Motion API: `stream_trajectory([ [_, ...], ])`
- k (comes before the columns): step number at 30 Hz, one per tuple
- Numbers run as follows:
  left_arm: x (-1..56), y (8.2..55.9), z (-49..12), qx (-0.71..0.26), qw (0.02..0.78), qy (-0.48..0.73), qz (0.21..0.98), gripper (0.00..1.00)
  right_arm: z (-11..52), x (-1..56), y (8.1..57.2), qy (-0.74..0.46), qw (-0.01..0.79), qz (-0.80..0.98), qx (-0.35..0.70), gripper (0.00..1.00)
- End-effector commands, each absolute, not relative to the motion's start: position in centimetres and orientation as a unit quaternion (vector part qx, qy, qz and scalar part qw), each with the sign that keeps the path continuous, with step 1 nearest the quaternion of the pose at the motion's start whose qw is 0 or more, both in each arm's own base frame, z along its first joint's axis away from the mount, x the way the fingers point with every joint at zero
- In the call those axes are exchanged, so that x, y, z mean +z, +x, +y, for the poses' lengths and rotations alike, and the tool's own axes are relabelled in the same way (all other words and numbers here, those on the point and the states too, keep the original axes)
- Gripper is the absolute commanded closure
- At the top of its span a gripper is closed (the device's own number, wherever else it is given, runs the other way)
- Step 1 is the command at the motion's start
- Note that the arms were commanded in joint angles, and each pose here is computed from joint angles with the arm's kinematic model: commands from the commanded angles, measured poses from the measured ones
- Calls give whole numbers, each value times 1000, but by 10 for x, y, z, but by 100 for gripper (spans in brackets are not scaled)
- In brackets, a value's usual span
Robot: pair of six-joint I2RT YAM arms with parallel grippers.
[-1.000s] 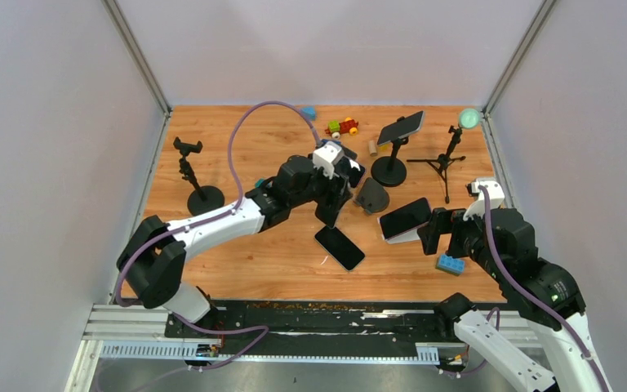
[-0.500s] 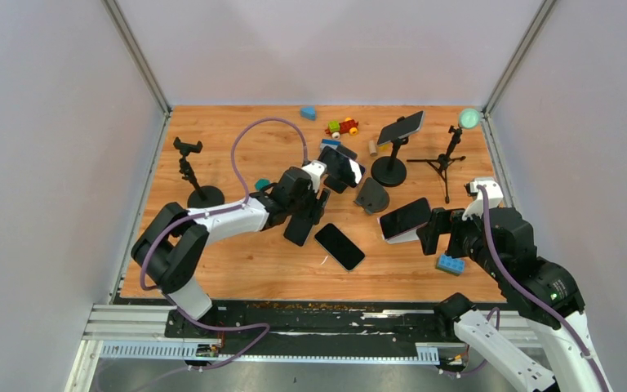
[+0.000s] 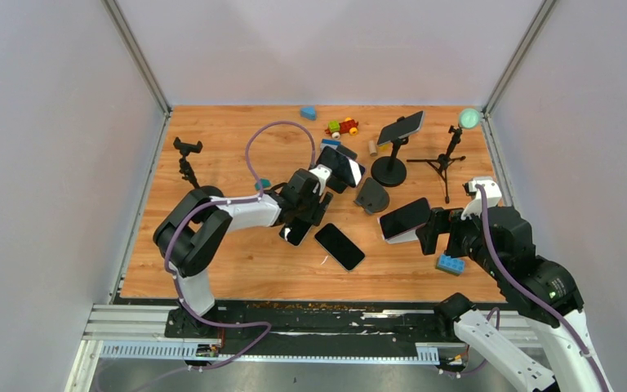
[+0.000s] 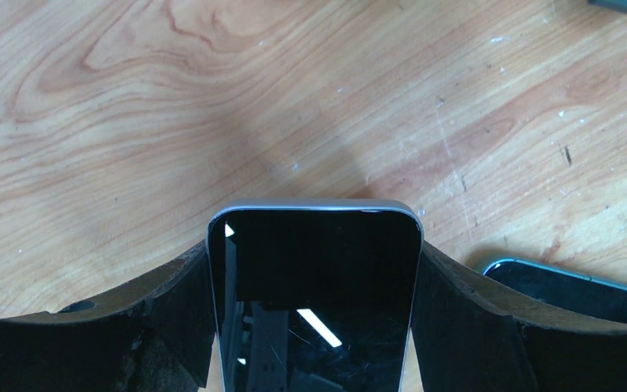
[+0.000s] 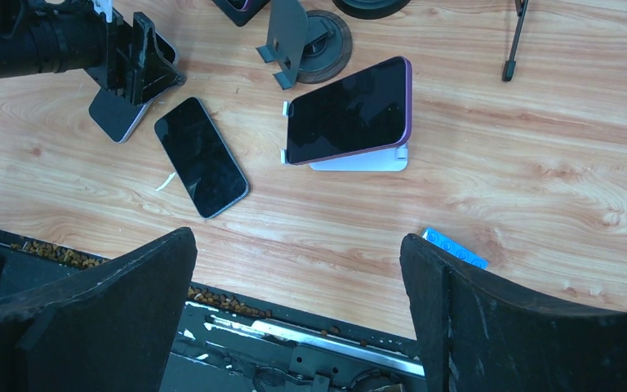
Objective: Remove the phone from the phone stand
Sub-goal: Place the phone at the center of the board.
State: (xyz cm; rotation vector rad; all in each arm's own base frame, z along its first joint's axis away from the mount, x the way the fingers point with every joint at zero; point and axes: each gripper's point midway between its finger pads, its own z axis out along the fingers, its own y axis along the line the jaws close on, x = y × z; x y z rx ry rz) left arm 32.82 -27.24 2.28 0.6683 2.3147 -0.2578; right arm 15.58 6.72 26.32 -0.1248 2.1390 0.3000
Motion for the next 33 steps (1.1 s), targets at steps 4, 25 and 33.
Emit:
stream_trajectory([
  [4,27,344,-284,-100,369,261,886,65,68,262,158,-47,468,874,123,3],
  [25,25,340,-278,-100,369,244,891,14,69,261,158,-48,466,875,123,3],
  [33,27,340,-276,-96,371,238,893,6,69,261,158,-48,466,875,124,3],
])
